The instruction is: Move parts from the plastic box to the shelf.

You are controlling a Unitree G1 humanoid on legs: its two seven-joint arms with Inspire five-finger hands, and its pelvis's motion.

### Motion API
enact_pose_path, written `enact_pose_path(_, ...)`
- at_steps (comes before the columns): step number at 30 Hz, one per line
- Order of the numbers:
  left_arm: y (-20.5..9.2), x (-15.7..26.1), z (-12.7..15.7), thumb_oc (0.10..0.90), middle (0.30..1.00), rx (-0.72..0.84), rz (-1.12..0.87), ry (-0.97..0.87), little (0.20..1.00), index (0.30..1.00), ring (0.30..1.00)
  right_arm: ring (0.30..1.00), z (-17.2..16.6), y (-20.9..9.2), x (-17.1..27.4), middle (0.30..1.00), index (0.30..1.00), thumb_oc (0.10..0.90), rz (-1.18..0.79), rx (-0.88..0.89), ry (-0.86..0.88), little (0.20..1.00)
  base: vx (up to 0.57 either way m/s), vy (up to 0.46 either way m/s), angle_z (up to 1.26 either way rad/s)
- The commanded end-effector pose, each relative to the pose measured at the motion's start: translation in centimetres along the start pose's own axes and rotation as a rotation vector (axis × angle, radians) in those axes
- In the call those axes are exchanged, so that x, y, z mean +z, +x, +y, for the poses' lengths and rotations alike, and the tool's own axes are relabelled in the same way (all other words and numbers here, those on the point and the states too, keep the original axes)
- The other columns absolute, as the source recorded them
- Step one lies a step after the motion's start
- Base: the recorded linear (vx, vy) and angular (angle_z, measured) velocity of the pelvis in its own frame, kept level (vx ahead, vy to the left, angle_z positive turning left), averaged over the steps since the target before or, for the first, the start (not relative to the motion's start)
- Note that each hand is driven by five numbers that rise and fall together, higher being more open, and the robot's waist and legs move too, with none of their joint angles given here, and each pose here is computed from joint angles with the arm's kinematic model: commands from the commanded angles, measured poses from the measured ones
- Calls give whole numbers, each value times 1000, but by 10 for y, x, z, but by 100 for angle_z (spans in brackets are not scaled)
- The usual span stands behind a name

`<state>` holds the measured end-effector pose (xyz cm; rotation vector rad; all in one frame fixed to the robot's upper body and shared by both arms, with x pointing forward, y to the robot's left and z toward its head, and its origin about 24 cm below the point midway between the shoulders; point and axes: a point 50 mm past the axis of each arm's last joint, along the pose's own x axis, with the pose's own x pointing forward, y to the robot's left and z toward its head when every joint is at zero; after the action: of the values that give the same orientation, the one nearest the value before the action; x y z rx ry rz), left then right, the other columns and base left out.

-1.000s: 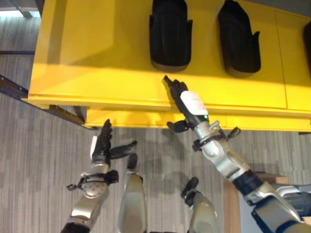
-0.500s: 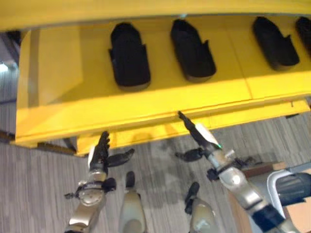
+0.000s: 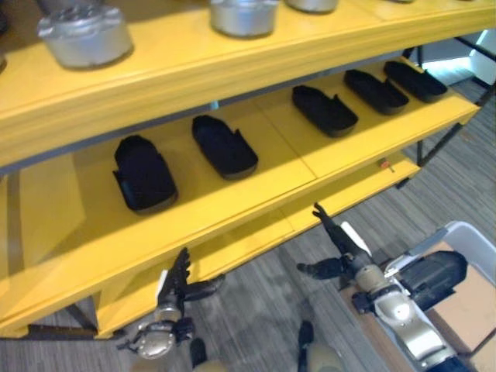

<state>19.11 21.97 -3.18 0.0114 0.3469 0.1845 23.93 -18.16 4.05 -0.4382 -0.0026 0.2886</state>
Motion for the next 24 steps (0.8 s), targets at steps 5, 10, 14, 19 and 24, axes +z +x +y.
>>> enact_pose_path(5,10,40,-17,900,1000,-87,-225,-24,1000,1000,1000,1000,-11,9,51,1000,1000,900,-295,-73,91,1000,-15,-197,-9)
enact_pose_path(10,9,40,-20,900,1000,-87,-229,-29,1000,1000,1000,1000,-11,3,44,1000,1000,900,-262,-82,102,1000,51,-55,2)
enact_pose_path(14,6,40,-24,900,1000,-98,-235,-34,1000,1000,1000,1000,-6,3,38,1000,1000,900,-241,-67,139,1000,73,-33,-19)
enact_pose_path(19,3,43,-24,900,1000,-125,-255,-36,1000,1000,1000,1000,-1,8,40,1000,1000,900,-249,-23,156,1000,34,17,-110)
enact_pose_path(24,1,40,-22,900,1000,-132,-242,-27,1000,1000,1000,1000,4,7,37,1000,1000,900,-233,-14,205,1000,94,88,-82)
